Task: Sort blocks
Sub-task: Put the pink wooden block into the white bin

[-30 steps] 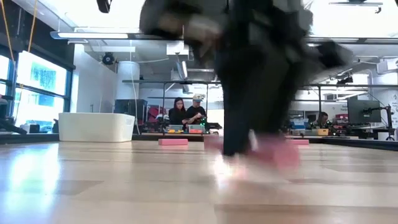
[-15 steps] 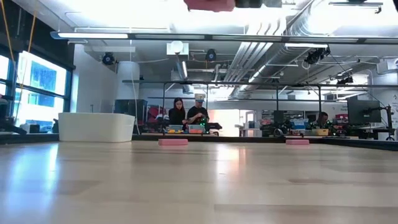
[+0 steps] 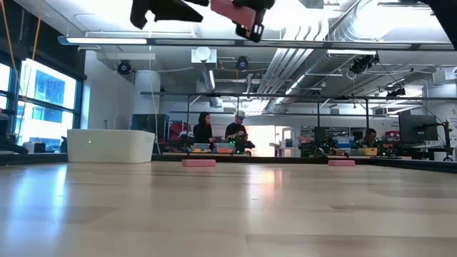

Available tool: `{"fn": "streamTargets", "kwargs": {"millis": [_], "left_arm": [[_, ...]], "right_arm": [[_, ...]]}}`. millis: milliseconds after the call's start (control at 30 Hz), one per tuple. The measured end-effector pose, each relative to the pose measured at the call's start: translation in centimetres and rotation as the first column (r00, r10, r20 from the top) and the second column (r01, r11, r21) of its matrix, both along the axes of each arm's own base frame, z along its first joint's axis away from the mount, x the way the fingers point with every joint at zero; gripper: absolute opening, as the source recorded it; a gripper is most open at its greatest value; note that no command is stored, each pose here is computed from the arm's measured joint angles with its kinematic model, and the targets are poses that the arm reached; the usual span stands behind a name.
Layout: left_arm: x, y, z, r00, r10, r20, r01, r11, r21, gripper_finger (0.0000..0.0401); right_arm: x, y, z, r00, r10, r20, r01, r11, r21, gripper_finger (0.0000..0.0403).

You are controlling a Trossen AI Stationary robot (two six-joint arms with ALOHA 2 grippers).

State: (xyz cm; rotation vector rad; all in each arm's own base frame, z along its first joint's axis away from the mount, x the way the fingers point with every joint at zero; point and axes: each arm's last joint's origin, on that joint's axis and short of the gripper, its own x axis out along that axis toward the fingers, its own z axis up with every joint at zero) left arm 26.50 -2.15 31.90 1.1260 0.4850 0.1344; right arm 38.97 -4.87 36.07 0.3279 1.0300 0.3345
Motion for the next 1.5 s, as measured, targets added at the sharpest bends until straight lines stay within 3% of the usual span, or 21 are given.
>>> {"fn": "streamTargets", "kwargs": {"millis": [100,233,567,700,867,1067,1333,1500], "left_arm": [[0.9,-0.1,-0.5,0.999,-0.016,-0.040,0.018,0.999,0.049,0.0218],[2.1,-0.4,-1.0,0.996,-0.054,-0.065,0.057,0.997,0.045,0.0218],[3.9,-0.7,-2.0,0.985,-0.163,-0.066,0.168,0.982,0.084,0.0202],[4.0,-0.3,-1.9,0.985,-0.166,-0.056,0.169,0.983,0.070,0.0146],[4.1,0.4,-1.9,0.986,-0.158,-0.043,0.160,0.985,0.060,0.0031],[4.0,0.2,-1.3,0.986,-0.161,-0.039,0.160,0.987,-0.015,0.0026],[3.5,0.5,-1.0,0.998,-0.054,-0.010,0.053,0.993,-0.110,0.0023],[2.0,1.3,-1.0,0.998,0.010,-0.066,-0.024,0.979,-0.204,0.0023]], "right_arm": [[-0.1,-1.2,0.2,0.999,0.019,0.043,-0.021,0.999,0.045,0.0001],[-0.3,-2.1,0.1,1.000,-0.020,0.024,0.019,0.998,0.064,0.0001],[-0.2,-1.9,0.2,0.996,-0.089,-0.016,0.090,0.990,0.105,0.0000],[-0.1,-1.5,0.2,0.994,-0.105,-0.033,0.108,0.987,0.115,0.0000],[0.0,-0.9,0.2,0.991,-0.123,-0.049,0.128,0.984,0.126,0.0007],[0.1,-0.9,0.8,0.983,-0.174,-0.062,0.182,0.966,0.184,0.0063],[-0.7,-1.9,3.9,0.979,-0.201,0.033,0.194,0.970,0.149,0.0168],[-1.7,-2.7,5.7,0.973,-0.214,0.083,0.206,0.974,0.090,0.0199]]}}
